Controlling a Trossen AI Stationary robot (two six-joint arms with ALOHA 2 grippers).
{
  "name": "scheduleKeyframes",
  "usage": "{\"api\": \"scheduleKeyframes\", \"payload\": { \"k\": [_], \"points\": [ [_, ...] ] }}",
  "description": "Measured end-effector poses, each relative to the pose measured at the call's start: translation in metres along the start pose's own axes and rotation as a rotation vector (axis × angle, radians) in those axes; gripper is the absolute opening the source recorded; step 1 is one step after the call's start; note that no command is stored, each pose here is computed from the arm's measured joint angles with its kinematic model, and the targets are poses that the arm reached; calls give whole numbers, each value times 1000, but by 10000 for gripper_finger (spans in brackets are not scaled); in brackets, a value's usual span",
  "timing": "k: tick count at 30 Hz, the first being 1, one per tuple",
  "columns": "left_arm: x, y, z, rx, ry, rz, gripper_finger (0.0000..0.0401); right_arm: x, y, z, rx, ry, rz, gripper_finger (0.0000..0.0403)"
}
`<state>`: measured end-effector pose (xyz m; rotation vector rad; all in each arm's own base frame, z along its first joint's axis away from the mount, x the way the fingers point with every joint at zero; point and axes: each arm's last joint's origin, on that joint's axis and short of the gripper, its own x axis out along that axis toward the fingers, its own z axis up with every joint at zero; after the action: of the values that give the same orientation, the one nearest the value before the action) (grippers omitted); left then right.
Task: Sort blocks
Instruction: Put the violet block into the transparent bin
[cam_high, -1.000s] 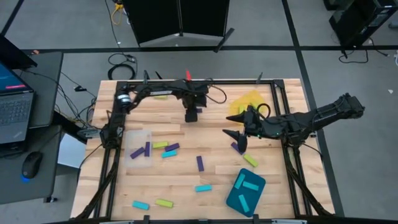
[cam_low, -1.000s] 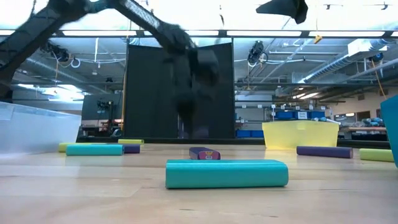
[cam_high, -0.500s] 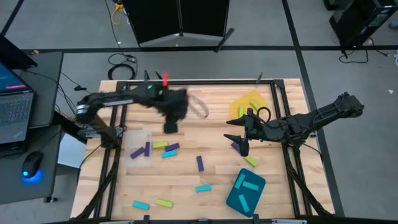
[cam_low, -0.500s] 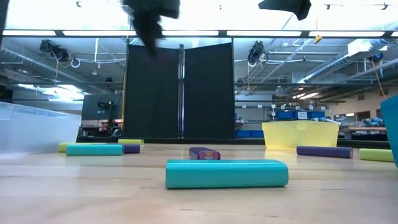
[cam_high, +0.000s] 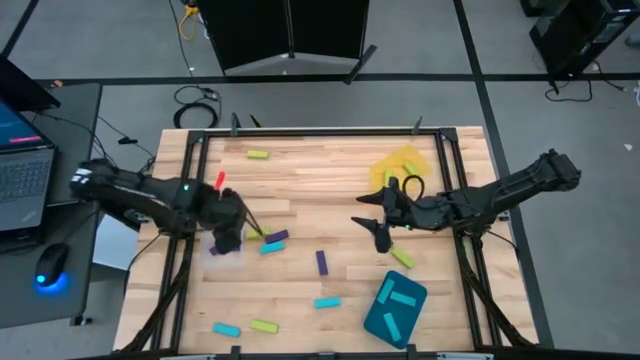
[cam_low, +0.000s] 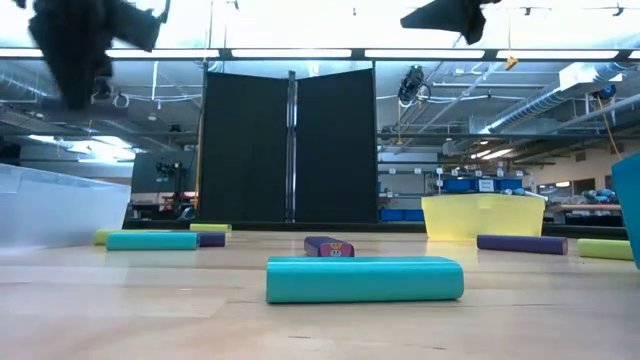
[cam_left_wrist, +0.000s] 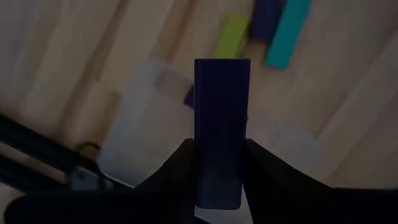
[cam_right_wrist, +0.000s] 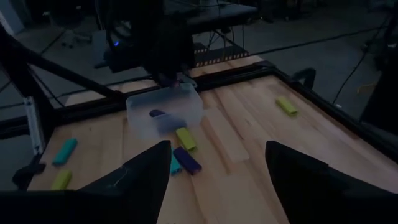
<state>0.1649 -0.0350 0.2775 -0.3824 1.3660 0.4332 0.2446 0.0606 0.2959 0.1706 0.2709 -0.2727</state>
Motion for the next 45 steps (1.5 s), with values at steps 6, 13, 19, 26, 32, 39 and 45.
{"api": "scheduleKeyframes", "payload": {
  "k": [6,13,19,26,32,39,45],
  "points": [
    [45,4,-21,-90,123,9,100,27,5,-15,37,46,-1,262],
    [74,9,-31,-122,181,19,143,52,5,-34,88,153,-11,261],
    [58,2,-20,-74,78,-21,258,73,18,-35,55,255,30,261],
    [26,-13,6,-10,-203,-89,295,110,33,-50,134,468,-85,261],
    [3,-26,20,89,-440,-157,297,134,54,-73,201,595,-248,261],
    [-19,-26,12,141,-622,-206,288,154,82,-93,283,616,-295,261],
    [-39,-15,-6,133,-745,-227,277,169,92,-114,287,690,-391,261]
  ]
}}
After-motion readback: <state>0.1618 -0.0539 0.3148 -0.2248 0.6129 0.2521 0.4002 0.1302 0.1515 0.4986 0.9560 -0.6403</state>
